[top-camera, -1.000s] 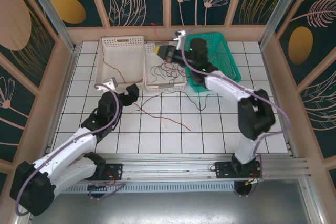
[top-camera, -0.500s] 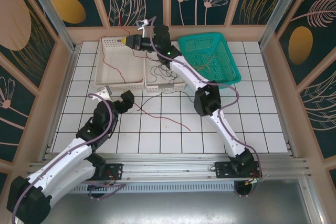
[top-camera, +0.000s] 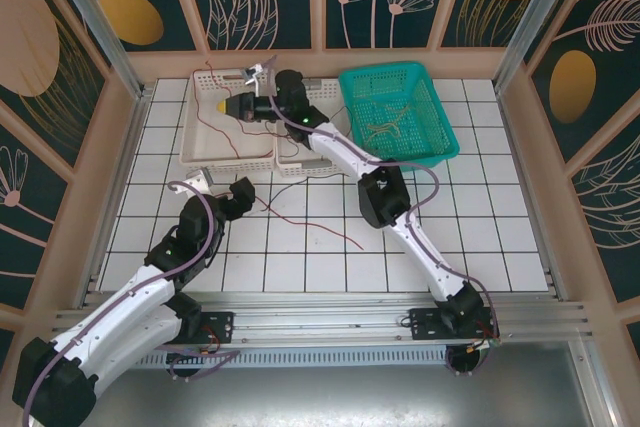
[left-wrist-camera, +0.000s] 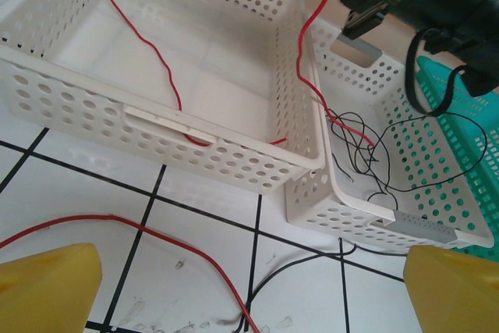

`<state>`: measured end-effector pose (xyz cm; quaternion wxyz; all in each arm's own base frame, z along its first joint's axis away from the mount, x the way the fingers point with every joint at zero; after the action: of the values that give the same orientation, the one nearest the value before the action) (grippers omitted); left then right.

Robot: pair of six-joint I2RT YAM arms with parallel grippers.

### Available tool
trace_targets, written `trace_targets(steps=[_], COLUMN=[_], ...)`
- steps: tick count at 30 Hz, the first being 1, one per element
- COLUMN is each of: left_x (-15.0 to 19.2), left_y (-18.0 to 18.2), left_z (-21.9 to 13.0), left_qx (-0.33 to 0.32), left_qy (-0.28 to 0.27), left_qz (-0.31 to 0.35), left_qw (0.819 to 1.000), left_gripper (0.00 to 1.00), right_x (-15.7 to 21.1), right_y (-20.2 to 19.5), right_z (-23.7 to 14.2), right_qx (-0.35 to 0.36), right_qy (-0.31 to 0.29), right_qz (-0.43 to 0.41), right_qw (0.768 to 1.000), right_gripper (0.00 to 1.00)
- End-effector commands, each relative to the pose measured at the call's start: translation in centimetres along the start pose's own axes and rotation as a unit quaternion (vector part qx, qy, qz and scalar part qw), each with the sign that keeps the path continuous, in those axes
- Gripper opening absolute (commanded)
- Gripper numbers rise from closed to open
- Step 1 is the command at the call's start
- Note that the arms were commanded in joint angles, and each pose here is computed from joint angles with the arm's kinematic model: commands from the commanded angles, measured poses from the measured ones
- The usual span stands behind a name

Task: Untangle the cables

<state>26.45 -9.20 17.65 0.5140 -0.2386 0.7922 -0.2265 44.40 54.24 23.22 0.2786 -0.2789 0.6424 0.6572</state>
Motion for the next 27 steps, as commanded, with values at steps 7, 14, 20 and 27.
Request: trace_targets(steps=[7, 14, 20, 27], left_x=[-0.1, 0.0, 0.1, 0.1], left_y=[0.7, 0.7, 0.7, 0.7], left_z=[-0.2, 0.0, 0.2, 0.2], left_qx=[-0.013, -0.016, -0.018, -0.019], left_qy=[-0.004, -0.002, 0.0, 0.0], left_qz=[-0.007, -0.005, -0.003, -0.003], left_qw=[1.0, 1.0, 1.0, 1.0], left_gripper=[0.99, 0.99, 0.99, 0.98], right_x=[6.4, 7.4, 5.6, 3.7], right_y=[-4.4, -5.4, -3.6, -1.8], right_z=[1.8, 1.8, 1.7, 1.2], right_qx=[0.005, 0.013, 0.004, -0.004], right_qy=[0.043, 0.051, 0.045, 0.041], right_qz=[0.03, 0.042, 0.023, 0.001], right_qw=[0.999, 0.998, 0.999, 0.999], right_gripper=[0.0, 0.0, 0.24, 0.55])
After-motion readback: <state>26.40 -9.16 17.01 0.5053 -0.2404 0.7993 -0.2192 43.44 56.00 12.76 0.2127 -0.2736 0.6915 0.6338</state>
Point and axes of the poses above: each hand's point on the last joint's axis, 136 mm out from that joint toward the fingers, its own z axis out along the fingers, its own y axis along the line the jaws close on, x = y × z, the point moved 2 cm from there along -z, back along the fingers, and after that the axes turned 9 degrees about -z, right-handed, at the moved point
